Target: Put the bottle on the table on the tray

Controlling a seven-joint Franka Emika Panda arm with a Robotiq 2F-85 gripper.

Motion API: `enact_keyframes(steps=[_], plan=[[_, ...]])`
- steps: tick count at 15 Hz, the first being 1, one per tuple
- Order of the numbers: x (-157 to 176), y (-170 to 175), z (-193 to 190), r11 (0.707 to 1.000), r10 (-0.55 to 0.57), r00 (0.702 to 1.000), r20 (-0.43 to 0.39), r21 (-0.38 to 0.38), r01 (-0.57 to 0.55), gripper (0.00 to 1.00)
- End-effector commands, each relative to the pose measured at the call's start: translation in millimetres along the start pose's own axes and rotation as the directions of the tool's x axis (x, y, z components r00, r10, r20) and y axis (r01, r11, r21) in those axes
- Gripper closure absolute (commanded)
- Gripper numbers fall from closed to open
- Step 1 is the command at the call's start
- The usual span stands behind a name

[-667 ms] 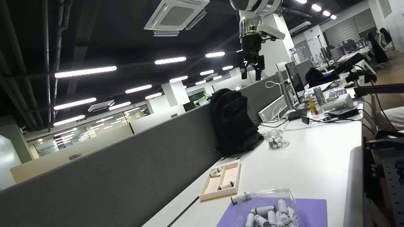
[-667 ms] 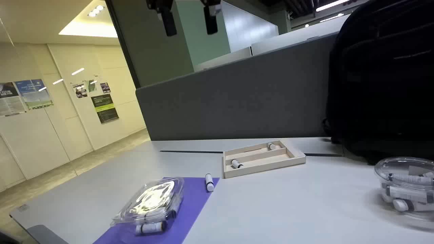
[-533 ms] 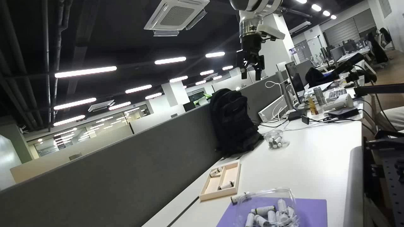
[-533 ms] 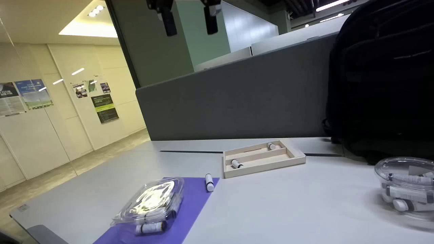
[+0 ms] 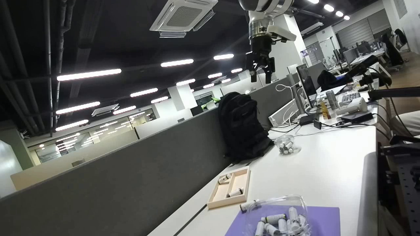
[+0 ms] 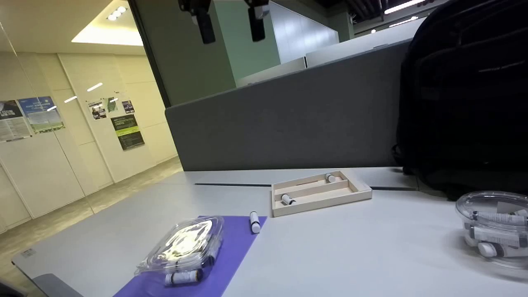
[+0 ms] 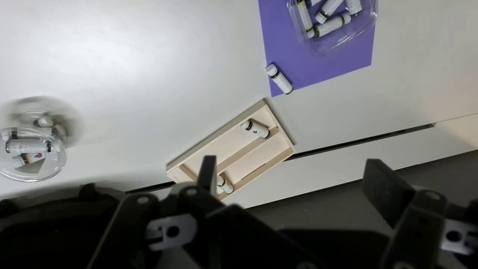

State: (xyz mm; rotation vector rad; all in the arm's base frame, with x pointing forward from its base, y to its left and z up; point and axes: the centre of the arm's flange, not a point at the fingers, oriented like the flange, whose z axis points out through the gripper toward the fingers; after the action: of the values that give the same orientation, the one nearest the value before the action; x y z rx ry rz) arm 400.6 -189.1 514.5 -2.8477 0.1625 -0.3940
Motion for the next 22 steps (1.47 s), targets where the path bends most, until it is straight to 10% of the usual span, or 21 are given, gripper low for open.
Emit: enact_keyframes(steps=[1,11,22], plan=[[0.0,0.0,0.0,1.000,0.000,1.000,0.000,0.000,0.000,0.00],[45.1,-38.7,88.2,0.978,-0.209,0.977,0.036,-0.015,0.210,0.00],[72.7,-116.7,271.3,0.813,-0.567,0.810,0.152,-0.054,0.579,0.00]])
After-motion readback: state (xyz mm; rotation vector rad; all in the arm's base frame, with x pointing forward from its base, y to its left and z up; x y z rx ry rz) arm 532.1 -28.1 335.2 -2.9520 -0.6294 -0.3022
